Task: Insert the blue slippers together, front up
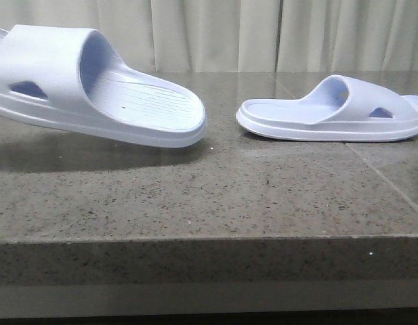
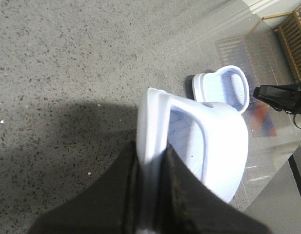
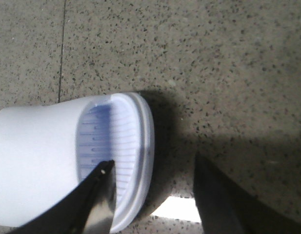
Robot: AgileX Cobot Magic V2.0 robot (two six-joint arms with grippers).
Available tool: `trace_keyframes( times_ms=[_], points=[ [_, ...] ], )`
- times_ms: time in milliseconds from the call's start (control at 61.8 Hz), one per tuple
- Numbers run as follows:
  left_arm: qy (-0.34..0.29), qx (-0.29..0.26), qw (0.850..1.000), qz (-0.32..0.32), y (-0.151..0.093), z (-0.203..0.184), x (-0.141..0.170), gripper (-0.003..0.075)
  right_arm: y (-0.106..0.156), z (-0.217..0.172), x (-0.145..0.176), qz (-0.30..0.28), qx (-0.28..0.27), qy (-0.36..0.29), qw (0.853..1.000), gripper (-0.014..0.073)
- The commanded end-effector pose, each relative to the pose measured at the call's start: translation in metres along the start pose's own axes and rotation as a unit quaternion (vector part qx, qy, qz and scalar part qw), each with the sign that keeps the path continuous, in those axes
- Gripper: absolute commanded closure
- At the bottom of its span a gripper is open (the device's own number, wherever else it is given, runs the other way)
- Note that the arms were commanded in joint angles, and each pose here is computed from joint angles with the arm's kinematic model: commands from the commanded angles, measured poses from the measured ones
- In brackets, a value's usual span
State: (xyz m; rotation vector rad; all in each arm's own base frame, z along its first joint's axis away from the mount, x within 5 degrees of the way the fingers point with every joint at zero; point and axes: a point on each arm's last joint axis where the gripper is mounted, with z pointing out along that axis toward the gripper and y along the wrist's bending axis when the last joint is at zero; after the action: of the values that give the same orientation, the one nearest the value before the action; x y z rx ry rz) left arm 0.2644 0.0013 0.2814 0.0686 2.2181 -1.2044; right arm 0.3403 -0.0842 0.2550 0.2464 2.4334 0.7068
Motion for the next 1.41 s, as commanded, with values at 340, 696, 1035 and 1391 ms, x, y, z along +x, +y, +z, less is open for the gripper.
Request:
trace_keyframes(
  times_ms=[340,696,1035,1391],
  points=[
    [-0.031,0.04,0.999,0.011,-0.02,-0.006,-0.008,0.0741,0.012,0.031,-0.008,-0.011,-0.065,0.021,0.998,0.0297],
    [-0.031,0.04,0.999,0.011,-0.02,-0.006,-0.008,0.0741,0.013,0.041,-0.003,-0.01,-0.075,0.043,0.996,0.0629],
    [-0.031,0.04,0.999,0.011,-0.02,-0.006,-0.008,0.0741,0.052,-0.005,-0.018,-0.05,-0.106,-0.017,0.993,0.0662],
    [-0.031,0.04,0.999,0.011,-0.02,-0.006,-0.008,0.0741,0.108,-0.097,0.018,-0.076,-0.106,-0.148,0.98,0.0662]
  ],
)
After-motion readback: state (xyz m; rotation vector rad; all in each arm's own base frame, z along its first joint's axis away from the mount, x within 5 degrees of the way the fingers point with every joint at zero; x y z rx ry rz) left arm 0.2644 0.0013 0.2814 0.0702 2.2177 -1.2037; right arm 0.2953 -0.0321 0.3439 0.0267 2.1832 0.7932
